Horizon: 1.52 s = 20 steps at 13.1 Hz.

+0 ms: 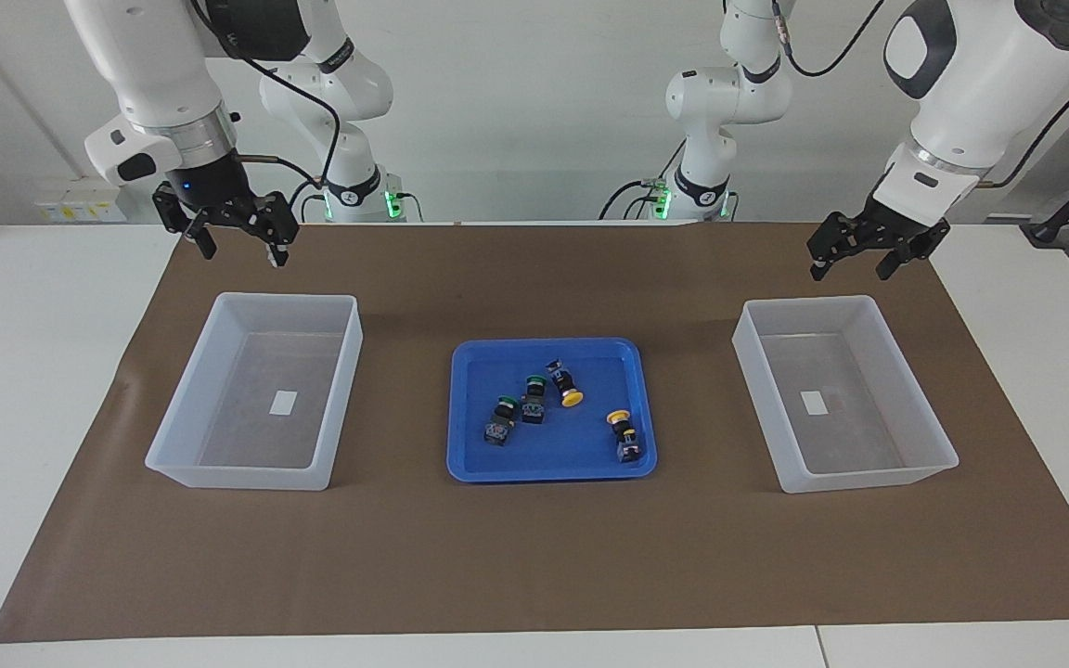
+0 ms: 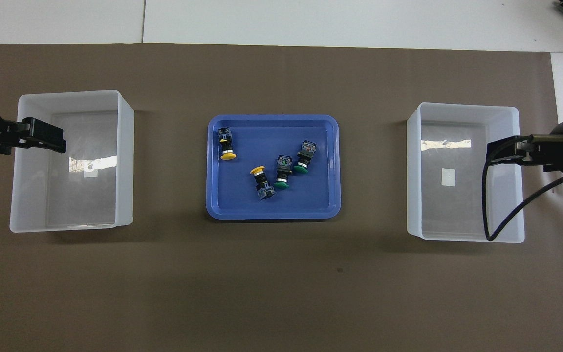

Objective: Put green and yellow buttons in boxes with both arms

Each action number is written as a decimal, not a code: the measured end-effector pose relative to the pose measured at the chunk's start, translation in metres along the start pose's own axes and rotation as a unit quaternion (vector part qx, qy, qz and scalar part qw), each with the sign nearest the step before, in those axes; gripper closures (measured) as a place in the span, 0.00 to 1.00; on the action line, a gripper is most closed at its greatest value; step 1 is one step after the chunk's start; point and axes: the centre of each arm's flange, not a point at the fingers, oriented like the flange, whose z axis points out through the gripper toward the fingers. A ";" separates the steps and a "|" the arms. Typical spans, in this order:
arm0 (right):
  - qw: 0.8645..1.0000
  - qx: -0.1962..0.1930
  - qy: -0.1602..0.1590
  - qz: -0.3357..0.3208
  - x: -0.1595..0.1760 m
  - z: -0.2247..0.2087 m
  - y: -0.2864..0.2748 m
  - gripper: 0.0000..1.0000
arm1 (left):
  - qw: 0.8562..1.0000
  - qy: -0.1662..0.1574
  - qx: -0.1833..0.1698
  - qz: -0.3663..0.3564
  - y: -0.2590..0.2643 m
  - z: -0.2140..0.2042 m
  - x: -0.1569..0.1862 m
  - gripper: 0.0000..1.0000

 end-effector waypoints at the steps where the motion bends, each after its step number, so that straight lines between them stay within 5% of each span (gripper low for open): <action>1: 1.000 -0.002 -0.013 0.000 -0.004 0.001 0.001 0.00 | 1.000 0.000 0.000 0.002 0.000 0.000 0.000 0.00; 3: 0.999 -0.006 -0.035 0.006 -0.017 -0.006 0.010 0.00 | 1.000 0.001 0.000 0.007 -0.001 0.000 0.000 0.00; 10: 0.999 -0.005 -0.028 0.022 -0.019 -0.015 0.028 0.00 | 1.000 0.008 0.000 0.007 -0.004 -0.002 0.002 0.00; 14: 1.000 0.002 0.013 0.025 -0.010 -0.020 0.030 0.00 | 1.000 0.007 0.000 0.013 -0.001 -0.001 0.002 0.00; 20: 0.999 0.001 0.011 0.050 -0.007 -0.017 0.056 0.00 | 0.999 0.010 -0.008 0.030 0.042 0.026 0.014 0.00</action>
